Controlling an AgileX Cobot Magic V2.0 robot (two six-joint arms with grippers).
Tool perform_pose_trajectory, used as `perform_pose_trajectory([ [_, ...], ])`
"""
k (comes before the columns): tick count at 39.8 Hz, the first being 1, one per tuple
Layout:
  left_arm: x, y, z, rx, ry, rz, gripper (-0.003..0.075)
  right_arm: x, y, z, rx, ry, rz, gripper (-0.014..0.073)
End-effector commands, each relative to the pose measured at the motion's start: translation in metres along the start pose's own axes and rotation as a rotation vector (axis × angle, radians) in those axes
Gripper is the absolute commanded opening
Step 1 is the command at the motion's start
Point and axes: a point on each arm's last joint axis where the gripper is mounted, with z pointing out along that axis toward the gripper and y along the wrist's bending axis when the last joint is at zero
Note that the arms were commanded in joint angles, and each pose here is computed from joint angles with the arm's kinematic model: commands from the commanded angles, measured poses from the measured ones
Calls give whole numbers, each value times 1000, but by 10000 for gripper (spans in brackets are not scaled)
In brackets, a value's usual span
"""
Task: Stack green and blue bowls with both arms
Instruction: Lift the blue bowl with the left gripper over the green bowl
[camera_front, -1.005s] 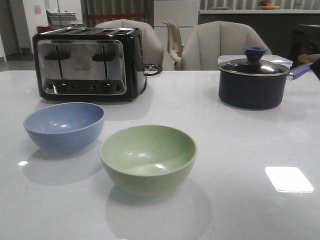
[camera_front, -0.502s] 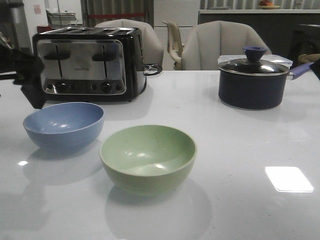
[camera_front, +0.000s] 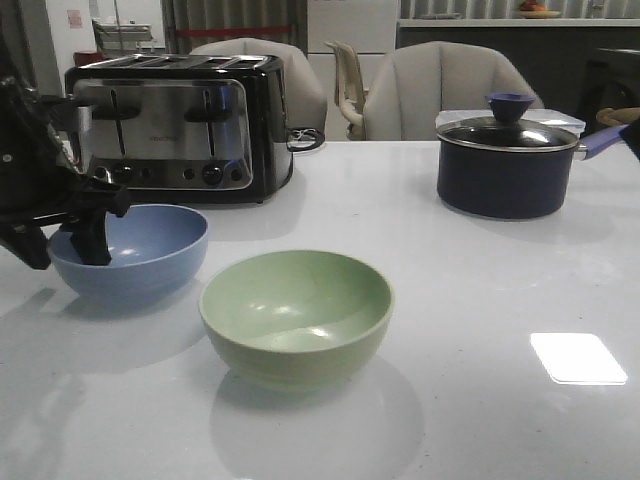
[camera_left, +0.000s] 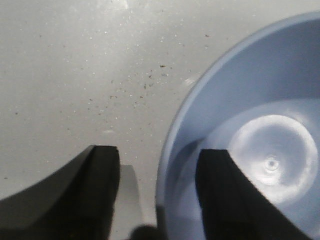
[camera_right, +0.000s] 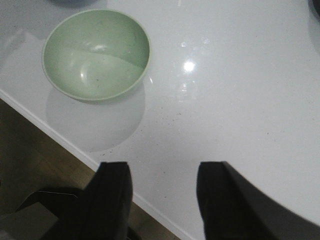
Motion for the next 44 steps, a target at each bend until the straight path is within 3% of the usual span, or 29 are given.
perform_pose_trajectory([
  [1, -17, -5, -25, 16, -119, -3, 256, -12, 0, -6, 7, -85, -17, 430],
  [8, -15, -5, -27, 17, -101, -3, 100, -12, 0, -6, 7, -85, -17, 430],
  [17, -16, -7, -67, 23, -137, 2, 102, -12, 0, -6, 7, -85, -17, 430],
  [25, -11, -25, -122, 72, -220, 26, 102, -12, 0, -6, 7, -85, -17, 430],
  [33, 5, -71, -151, 204, -215, 80, 102, -12, 0, -6, 7, -85, -17, 430],
  [44, 19, -140, -140, 317, -220, 236, 102, -12, 0, -6, 7, -85, -17, 430],
])
